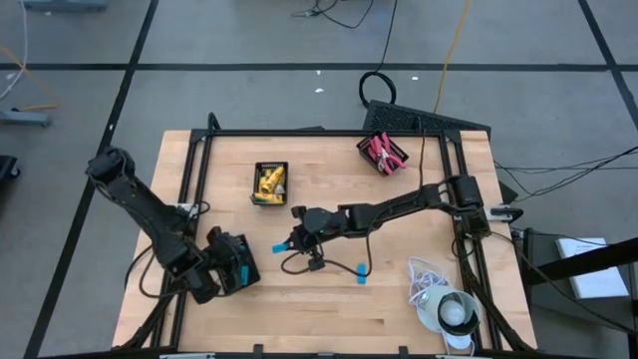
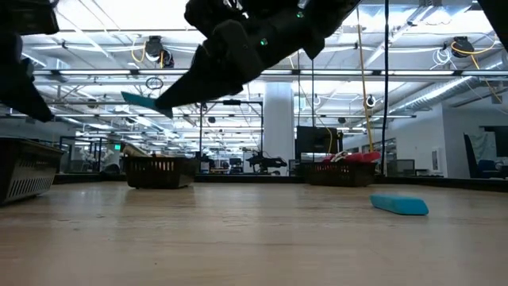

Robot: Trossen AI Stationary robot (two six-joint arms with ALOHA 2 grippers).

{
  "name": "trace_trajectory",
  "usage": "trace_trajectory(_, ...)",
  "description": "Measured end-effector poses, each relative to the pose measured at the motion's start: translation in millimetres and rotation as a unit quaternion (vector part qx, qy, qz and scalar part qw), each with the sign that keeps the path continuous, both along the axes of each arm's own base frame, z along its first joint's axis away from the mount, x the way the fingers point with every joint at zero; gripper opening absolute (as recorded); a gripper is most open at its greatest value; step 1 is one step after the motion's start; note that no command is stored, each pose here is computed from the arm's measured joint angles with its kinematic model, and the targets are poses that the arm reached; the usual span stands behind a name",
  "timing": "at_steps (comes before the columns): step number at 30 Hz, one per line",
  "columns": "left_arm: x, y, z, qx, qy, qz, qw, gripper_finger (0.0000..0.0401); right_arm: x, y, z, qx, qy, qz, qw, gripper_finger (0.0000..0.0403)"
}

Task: Pick & Place School Supplies
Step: Put the blue eraser into the bottom black bin

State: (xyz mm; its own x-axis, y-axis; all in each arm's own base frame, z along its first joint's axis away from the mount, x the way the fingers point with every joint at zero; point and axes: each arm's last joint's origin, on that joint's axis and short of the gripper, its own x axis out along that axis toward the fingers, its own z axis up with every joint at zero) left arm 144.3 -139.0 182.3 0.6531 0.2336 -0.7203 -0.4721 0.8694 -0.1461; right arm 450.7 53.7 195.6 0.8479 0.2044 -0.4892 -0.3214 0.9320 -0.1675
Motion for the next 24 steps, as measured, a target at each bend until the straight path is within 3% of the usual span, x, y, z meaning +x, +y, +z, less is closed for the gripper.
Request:
trace_trajectory(8, -9, -8, -2, -0.053, 0.029, -0.003, 0.998, 0.0076, -1, 12, 3, 0.001, -0.012, 0.013, 1.000, 0.0037)
trace_trajectory(16, 20, -6, 9, 0.006, -0.070, -0.038, 0.997, 0.0076, 0, 12, 4, -0.002, -0.019, 0.015, 1.000, 0.0012)
trace_trajectory(24, 35, 5, 12, 0.049, -0.064, -0.067, 0.994, 0.0077, 0, 13, 3, -0.003, -0.018, 0.015, 1.000, 0.0005)
